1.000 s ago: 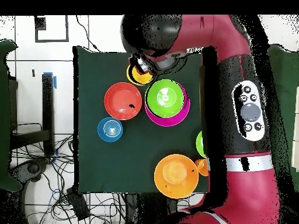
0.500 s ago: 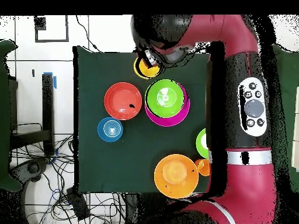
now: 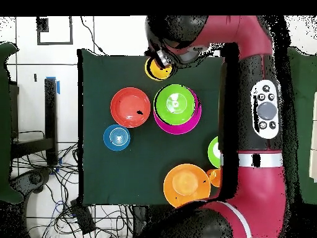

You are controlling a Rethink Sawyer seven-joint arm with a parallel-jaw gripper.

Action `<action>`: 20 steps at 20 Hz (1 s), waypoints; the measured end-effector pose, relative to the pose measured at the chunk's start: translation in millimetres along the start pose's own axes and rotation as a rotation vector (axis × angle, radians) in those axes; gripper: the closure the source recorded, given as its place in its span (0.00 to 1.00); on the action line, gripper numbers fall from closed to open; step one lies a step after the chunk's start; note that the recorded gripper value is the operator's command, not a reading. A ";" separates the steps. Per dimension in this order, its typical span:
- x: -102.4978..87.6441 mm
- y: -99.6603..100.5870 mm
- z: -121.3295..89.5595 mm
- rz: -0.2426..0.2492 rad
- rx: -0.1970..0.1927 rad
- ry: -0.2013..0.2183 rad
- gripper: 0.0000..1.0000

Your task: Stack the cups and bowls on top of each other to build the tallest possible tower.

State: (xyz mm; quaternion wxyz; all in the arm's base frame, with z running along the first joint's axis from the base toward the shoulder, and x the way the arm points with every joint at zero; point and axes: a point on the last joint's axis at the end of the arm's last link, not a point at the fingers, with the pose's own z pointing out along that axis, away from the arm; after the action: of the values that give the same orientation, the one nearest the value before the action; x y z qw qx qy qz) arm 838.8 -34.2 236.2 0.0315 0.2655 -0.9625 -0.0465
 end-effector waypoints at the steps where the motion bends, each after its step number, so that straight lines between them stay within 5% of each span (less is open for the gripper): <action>1: -0.3 -0.8 1.2 -0.001 -0.001 0.000 1.00; 20: -0.8 -6.1 4.7 -0.016 0.010 0.003 1.00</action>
State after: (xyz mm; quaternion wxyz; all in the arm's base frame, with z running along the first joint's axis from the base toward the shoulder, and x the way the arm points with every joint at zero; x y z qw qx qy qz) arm 842.2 -38.6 230.9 0.0313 0.2734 -0.9605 -0.0415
